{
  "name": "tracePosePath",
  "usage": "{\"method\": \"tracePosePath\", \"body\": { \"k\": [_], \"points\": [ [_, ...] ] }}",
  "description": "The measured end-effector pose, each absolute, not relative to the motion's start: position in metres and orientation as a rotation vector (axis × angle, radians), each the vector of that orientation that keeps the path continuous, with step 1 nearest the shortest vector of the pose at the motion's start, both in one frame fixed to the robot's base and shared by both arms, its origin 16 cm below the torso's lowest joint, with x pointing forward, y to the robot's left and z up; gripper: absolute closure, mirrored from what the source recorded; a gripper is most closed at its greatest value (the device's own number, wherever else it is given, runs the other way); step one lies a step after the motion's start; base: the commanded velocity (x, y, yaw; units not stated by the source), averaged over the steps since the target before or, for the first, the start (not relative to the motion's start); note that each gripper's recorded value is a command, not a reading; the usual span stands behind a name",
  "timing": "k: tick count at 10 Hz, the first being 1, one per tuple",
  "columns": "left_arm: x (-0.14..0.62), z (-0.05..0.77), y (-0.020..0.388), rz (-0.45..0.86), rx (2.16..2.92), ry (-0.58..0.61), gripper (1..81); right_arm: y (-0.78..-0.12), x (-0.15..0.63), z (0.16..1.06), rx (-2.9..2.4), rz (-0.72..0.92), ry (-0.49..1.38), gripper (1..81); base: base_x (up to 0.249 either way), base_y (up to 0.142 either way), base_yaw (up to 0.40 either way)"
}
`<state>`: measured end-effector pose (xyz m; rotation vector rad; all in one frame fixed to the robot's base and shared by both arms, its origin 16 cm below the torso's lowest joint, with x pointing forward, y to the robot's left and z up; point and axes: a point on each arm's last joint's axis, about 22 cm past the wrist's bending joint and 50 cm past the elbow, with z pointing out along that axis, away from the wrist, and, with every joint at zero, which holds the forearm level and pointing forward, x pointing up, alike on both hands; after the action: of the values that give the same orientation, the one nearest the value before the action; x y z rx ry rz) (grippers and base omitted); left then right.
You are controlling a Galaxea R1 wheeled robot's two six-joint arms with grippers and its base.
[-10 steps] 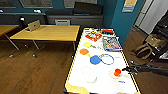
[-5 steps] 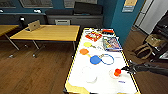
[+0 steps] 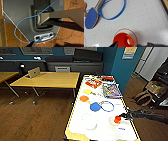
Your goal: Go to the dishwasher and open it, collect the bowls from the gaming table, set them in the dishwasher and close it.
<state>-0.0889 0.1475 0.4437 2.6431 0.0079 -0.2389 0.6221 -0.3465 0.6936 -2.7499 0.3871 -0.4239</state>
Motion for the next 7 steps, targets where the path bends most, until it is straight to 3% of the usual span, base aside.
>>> {"method": "tracePosePath", "body": {
  "k": [7],
  "points": [
    [-0.090, 0.441, 0.148, -0.245, 2.653, 0.005, 1.0, -0.343, 0.595, 0.661, -2.769, -0.354, 0.408, 1.0, 0.000, 0.000, 0.000]
  ]
}}
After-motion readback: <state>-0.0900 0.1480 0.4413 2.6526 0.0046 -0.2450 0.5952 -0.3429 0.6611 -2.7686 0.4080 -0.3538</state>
